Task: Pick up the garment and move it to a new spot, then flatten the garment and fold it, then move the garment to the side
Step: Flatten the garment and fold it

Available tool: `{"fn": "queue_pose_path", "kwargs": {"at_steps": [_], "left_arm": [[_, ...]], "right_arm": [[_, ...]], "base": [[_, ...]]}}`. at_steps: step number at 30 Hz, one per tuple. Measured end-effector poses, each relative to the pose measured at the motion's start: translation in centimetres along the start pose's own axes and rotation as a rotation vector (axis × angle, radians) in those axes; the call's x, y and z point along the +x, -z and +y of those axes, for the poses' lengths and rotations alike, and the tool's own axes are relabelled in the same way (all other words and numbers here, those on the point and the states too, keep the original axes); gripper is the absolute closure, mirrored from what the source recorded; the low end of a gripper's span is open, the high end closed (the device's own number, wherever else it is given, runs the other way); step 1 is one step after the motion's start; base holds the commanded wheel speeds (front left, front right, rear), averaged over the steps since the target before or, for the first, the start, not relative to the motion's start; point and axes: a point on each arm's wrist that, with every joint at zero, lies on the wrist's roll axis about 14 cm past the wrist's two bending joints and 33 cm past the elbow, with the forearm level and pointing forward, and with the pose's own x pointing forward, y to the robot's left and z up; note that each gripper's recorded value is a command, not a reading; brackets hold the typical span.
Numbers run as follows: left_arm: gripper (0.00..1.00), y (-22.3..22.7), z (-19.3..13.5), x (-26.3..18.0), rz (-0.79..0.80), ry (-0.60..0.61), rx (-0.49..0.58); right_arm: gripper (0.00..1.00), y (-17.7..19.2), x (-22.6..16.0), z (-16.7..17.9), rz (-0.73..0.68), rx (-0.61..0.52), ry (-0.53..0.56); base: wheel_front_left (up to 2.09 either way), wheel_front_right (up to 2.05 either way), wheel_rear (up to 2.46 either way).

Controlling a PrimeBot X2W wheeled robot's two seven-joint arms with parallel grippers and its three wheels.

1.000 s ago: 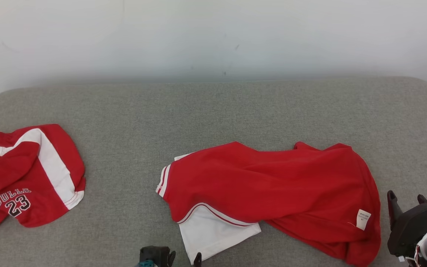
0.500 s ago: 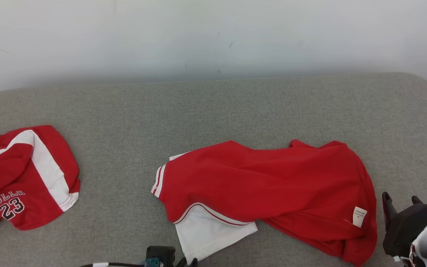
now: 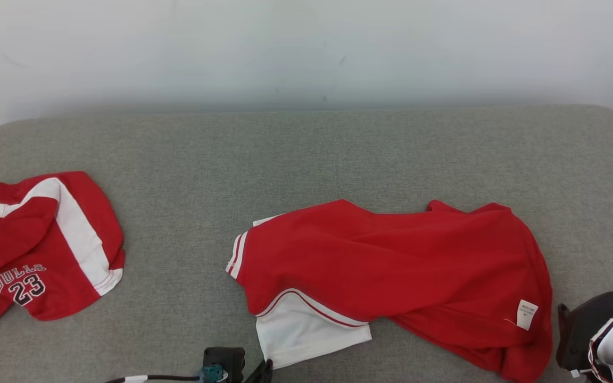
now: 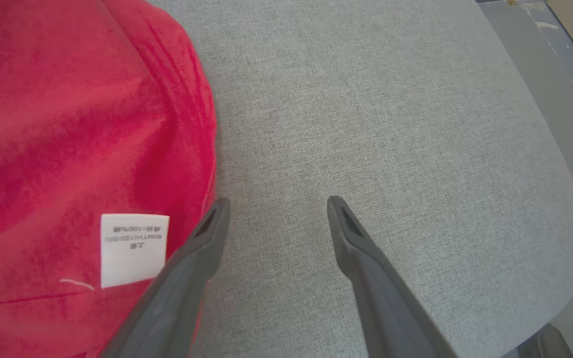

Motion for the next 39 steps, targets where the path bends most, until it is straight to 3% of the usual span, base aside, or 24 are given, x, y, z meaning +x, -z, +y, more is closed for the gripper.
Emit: {"fn": "queue_pose_path", "kwargs": {"at_steps": [6,13,21,28,30,32,35,37,39], "left_arm": [[1.0,0.1,0.3,0.0,0.001,-0.008,-0.01],[1.0,0.0,0.5,-0.1,-0.002,-0.013,-0.018],[1.0,-0.2,0.4,0.1,-0.003,-0.008,-0.023],[1.0,-0.2,0.1,0.2,-0.001,0.002,-0.016],[1.0,-0.2,0.1,0.3,0.0,0.004,-0.016],[1.0,-0.2,0.1,0.3,0.001,0.004,-0.018],[1.0,-0.2,0.0,0.3,0.003,0.005,-0.02],[1.0,-0.1,0.0,0.3,0.003,0.005,-0.021],[1.0,-0.1,0.1,0.2,0.003,0.003,-0.024]], "right_arm": [[0.0,1.3,0.9,1.6,0.057,-0.011,-0.04],[0.0,-1.6,-0.2,1.5,-0.084,-0.011,-0.037],[0.0,3.3,-0.8,2.3,0.074,-0.041,-0.068],[0.0,3.6,-0.5,2.9,0.07,-0.061,-0.081],[0.11,3.3,-0.4,3.1,0.064,-0.067,-0.085],[0.16,2.9,-0.2,3.4,0.058,-0.08,-0.089],[0.64,2.4,0.0,3.5,0.054,-0.095,-0.09],[0.75,2.4,0.1,3.5,0.062,-0.106,-0.085],[0.74,2.5,0.1,3.5,0.077,-0.111,-0.082]], "base": [[0.0,0.0,0.0],[0.0,0.0,0.0],[0.0,0.0,0.0],[0.0,0.0,0.0],[0.0,0.0,0.0],[0.0,0.0,0.0],[0.0,0.0,0.0],[0.0,0.0,0.0],[0.0,0.0,0.0]]}}
